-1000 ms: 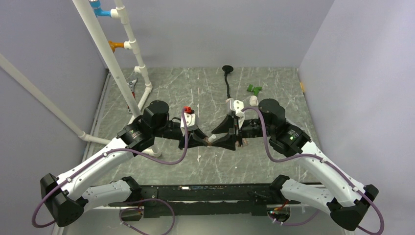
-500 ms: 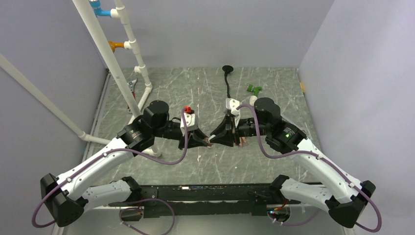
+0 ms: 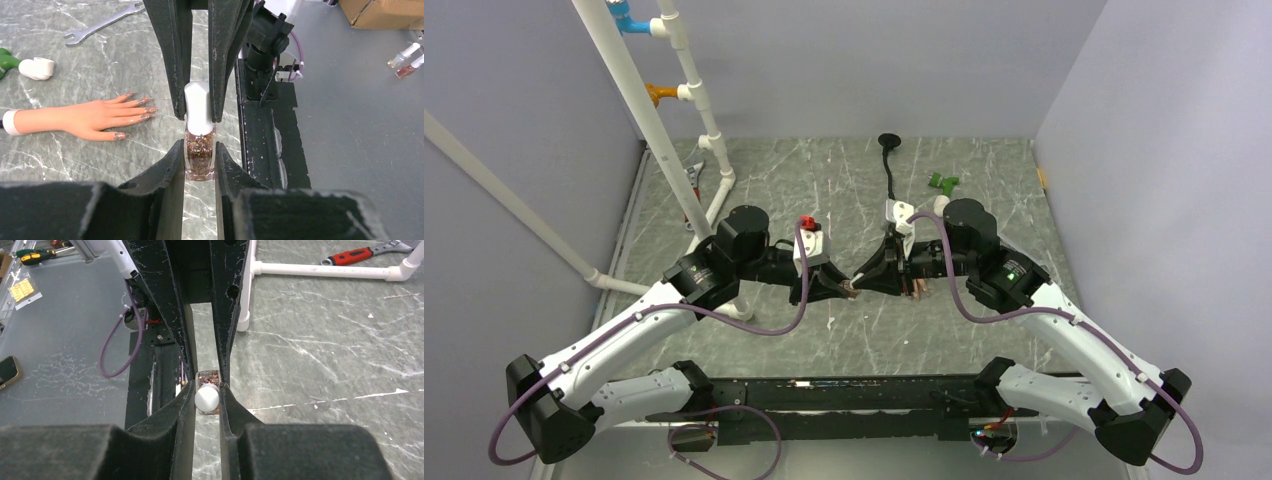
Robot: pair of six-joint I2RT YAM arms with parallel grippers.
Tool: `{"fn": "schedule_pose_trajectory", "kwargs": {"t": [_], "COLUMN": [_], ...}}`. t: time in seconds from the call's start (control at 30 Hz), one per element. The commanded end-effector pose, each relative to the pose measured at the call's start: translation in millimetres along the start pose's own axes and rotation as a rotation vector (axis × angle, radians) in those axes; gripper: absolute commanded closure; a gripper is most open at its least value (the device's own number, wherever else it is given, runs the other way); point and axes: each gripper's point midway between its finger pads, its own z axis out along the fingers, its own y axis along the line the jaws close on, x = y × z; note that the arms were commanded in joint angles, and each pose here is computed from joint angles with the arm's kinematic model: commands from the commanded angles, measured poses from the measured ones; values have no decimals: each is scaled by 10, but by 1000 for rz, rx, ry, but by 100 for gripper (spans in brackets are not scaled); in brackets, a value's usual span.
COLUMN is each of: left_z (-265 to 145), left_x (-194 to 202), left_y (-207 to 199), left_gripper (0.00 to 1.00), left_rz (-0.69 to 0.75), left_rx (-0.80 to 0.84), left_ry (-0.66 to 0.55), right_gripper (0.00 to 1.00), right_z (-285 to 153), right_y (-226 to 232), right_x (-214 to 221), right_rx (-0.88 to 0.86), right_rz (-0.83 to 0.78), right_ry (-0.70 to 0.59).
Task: Paint the nails
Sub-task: Screw the nail polish bottle.
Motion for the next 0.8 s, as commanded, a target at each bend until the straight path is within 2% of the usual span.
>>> {"fn": "schedule_pose_trajectory", "kwargs": {"t": [0.0,0.33,0.53,0.77], "left_z": [-58,-108,-173,-235], "left_x": [-320,-353,-359,-360], "left_y": [84,219,344,465], "left_gripper": [100,100,100,100], "left_rz": [69,46,45,41], "left_rx": [-64,-165,-255,-338], "left_ry": [-86,-110,-112,-109], "right_gripper": [100,100,100,100], "right_z": [-37,41,107,221], "right_y": [6,-126,-226,-298], "right_x": [-166,-185,-238,-254], "right_rx": [12,76,138,218], "right_rz": [-31,44,153,223], "right_ry": [-34,-64,-82,-45]}}
